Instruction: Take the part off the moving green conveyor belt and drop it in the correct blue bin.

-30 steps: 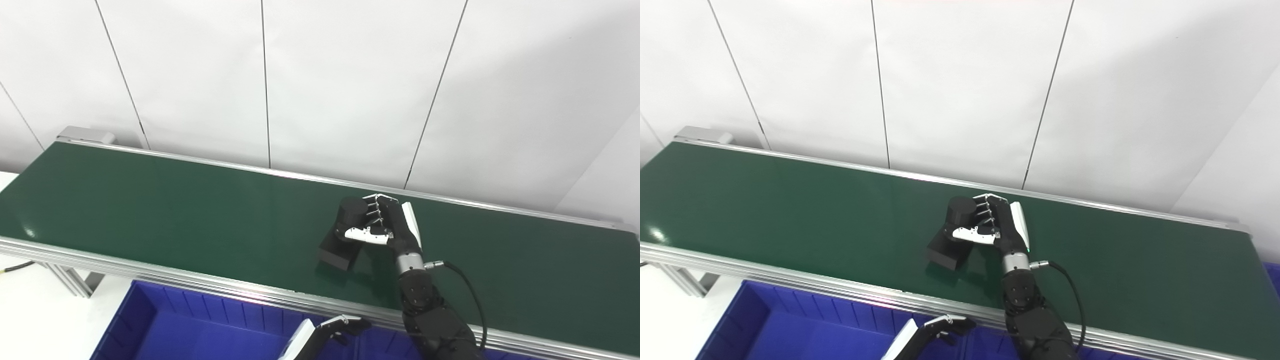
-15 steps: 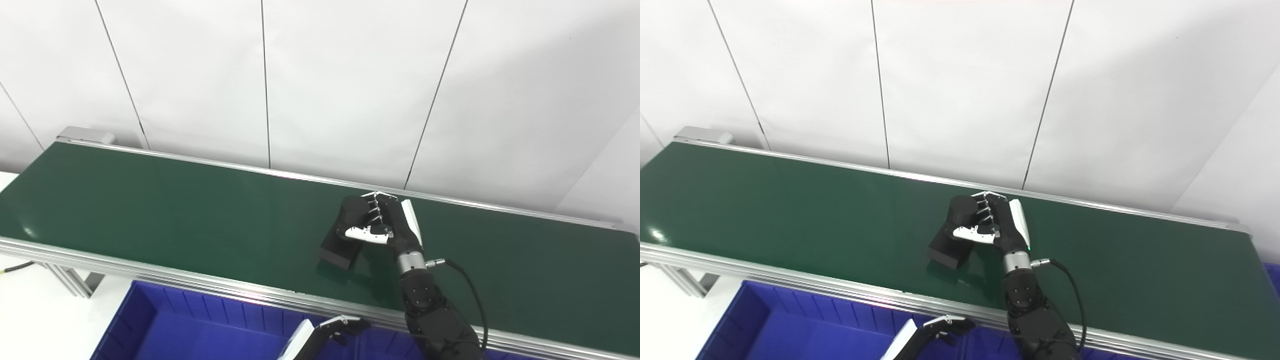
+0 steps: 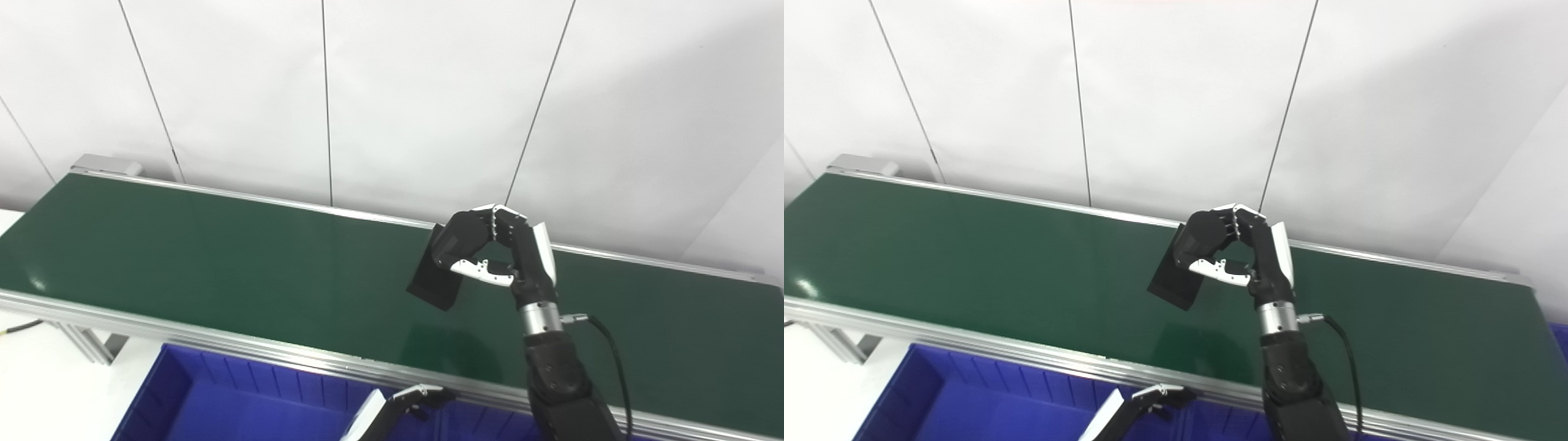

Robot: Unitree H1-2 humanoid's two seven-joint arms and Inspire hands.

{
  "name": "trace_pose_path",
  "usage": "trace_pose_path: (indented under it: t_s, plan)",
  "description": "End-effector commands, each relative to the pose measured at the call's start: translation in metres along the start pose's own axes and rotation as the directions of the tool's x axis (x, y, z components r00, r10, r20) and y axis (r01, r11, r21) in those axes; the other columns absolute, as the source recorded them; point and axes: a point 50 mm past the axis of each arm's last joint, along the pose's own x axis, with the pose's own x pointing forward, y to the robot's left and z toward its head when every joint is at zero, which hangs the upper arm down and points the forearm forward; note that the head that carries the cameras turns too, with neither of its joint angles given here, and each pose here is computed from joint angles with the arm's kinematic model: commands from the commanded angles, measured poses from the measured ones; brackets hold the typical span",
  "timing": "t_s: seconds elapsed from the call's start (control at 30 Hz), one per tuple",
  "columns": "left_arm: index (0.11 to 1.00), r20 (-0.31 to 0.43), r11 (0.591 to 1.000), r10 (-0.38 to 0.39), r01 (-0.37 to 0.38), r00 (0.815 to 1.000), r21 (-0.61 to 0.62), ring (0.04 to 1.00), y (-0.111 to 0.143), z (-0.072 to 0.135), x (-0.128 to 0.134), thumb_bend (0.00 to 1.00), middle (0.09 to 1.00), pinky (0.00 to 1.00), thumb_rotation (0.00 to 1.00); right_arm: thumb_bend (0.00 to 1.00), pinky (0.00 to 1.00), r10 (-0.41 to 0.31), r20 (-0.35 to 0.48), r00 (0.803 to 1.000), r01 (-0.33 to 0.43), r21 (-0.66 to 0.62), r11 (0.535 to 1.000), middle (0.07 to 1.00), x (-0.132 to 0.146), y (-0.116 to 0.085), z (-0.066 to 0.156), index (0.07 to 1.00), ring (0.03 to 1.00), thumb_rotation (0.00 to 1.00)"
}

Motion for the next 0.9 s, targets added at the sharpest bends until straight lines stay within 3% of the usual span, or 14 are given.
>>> trace_pose_path:
  t_s: [0.0,0.43,0.7,0.87]
  plan:
    - [0.742,0.065,1.0,0.01,-0.009,0.998,-0.024,0.741,0.003,0.01,0.008,0.87,0.775,0.65,0.14,0.52,0.38,-0.015,0.064,0.998,0.014,0.009,1.0,0.483,0.003,-0.015,0.023,0.502,0.438,0.0]
    - [0.75,0.093,0.999,0.025,-0.022,0.995,-0.035,0.751,0.018,0.017,0.005,0.86,0.779,0.67,0.15,0.52,0.37,-0.027,0.087,0.996,0.032,-0.055,0.998,0.482,-0.051,-0.057,0.058,0.5,0.435,0.0]
    - [0.726,0.116,0.998,0.053,-0.048,0.992,-0.05,0.742,0.028,0.024,0.003,0.87,0.757,0.67,0.09,0.52,0.38,-0.019,0.004,1.0,0.02,-0.137,0.99,0.469,-0.107,-0.084,0.047,0.502,0.442,0.0]
    - [0.724,0.13,0.997,0.056,-0.047,0.99,-0.066,0.739,0.037,0.028,0.002,0.87,0.756,0.67,0.11,0.52,0.39,-0.044,-0.054,0.998,0.035,-0.167,0.985,0.481,-0.139,-0.095,0.043,0.493,0.448,0.0]
